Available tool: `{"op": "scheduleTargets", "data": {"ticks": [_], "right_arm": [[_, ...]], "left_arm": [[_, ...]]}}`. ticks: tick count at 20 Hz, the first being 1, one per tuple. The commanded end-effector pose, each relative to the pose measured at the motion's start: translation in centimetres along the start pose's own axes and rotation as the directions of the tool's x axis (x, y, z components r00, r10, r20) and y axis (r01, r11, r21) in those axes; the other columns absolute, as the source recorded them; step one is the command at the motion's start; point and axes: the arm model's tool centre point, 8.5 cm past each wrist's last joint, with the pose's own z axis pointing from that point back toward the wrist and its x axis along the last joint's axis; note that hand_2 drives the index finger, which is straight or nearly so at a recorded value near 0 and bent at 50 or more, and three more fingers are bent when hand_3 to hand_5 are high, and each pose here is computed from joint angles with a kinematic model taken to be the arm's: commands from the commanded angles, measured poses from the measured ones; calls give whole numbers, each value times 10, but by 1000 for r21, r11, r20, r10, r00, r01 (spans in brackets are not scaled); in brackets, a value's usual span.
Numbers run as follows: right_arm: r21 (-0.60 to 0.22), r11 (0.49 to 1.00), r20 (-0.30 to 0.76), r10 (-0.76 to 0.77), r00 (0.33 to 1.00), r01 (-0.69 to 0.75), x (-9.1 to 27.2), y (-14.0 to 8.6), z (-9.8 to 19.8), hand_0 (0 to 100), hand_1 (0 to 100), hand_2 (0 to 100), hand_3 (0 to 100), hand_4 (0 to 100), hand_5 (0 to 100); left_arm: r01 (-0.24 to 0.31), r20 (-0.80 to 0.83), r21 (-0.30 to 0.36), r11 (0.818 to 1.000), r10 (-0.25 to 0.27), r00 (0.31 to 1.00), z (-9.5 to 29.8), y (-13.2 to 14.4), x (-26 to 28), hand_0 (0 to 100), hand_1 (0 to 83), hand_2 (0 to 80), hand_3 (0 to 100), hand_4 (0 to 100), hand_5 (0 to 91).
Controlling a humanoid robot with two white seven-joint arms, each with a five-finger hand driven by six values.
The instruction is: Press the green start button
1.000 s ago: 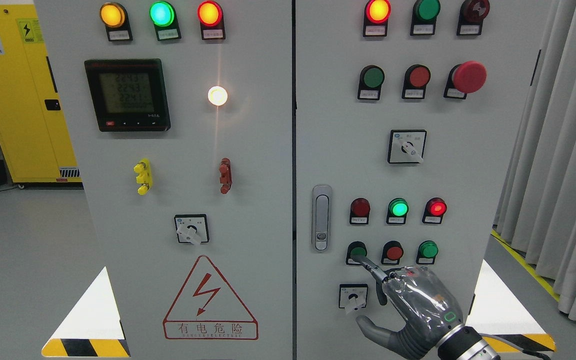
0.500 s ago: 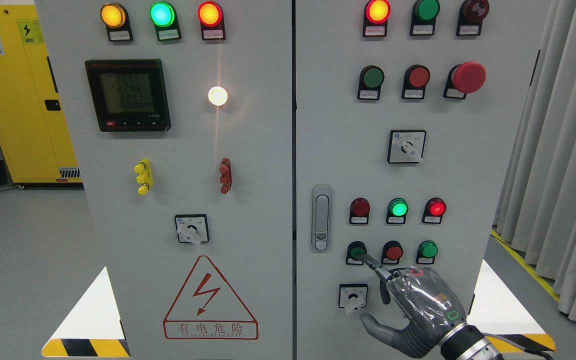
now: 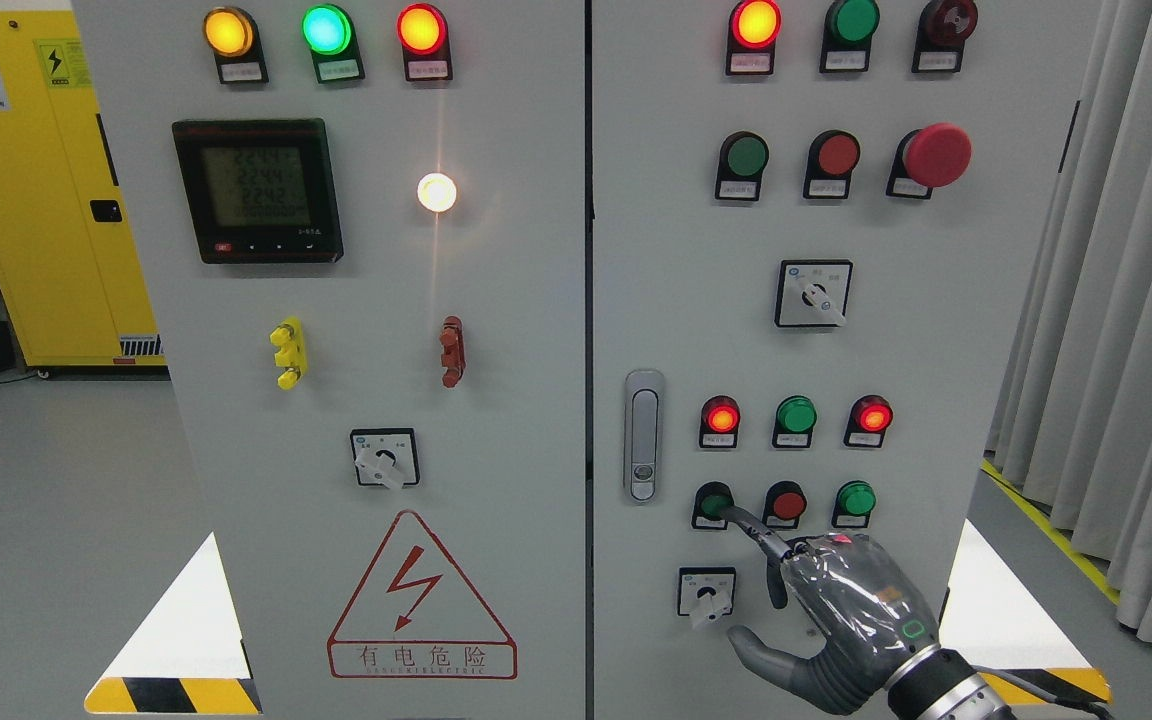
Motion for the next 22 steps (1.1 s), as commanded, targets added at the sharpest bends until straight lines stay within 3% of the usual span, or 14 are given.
{"op": "scheduleTargets", "data": {"ticks": [1, 6, 12, 15, 18, 20, 21, 22], "right_arm": [[-50, 995, 18, -80, 997, 81, 12, -3, -3, 399, 560, 0, 735, 780, 685], [-133, 971, 95, -187, 978, 199, 33, -18, 1, 417, 561, 0, 731, 782, 689], [-118, 932, 108, -332, 937, 344, 48, 6, 25, 421, 562, 0, 742, 759, 649], [-116, 876, 93, -459, 884, 467, 50, 25, 43, 422, 564, 4, 735, 718, 584], [-129, 810, 109, -562, 820, 572, 53, 34, 56, 421, 567, 6, 626, 607, 477], [-154, 734, 163, -642, 749, 662, 54, 30, 56, 421, 568, 5, 545, 550, 423], [-157, 690, 186, -682, 708, 706, 54, 28, 54, 424, 568, 0, 392, 409, 311], [-162, 652, 189, -716, 672, 741, 53, 28, 54, 427, 568, 0, 349, 374, 286]], "left_arm": [[1, 35, -3, 1000, -1, 999, -1, -1, 12, 120, 556, 0, 0, 0, 0], [1, 35, -5, 1000, -1, 999, -2, -2, 12, 120, 556, 0, 0, 0, 0], [0, 34, -3, 1000, 0, 999, -1, -1, 12, 120, 556, 0, 0, 0, 0], [1, 34, -3, 1000, -1, 999, -1, -1, 12, 120, 556, 0, 0, 0, 0], [1, 34, -3, 1000, -1, 999, -1, -1, 12, 120, 556, 0, 0, 0, 0], [2, 35, -3, 1000, -1, 999, -2, -1, 13, 120, 556, 0, 0, 0, 0], [2, 35, -3, 1000, -1, 999, -2, -1, 13, 120, 556, 0, 0, 0, 0], [2, 35, -3, 1000, -1, 999, -2, -1, 13, 120, 556, 0, 0, 0, 0]]}}
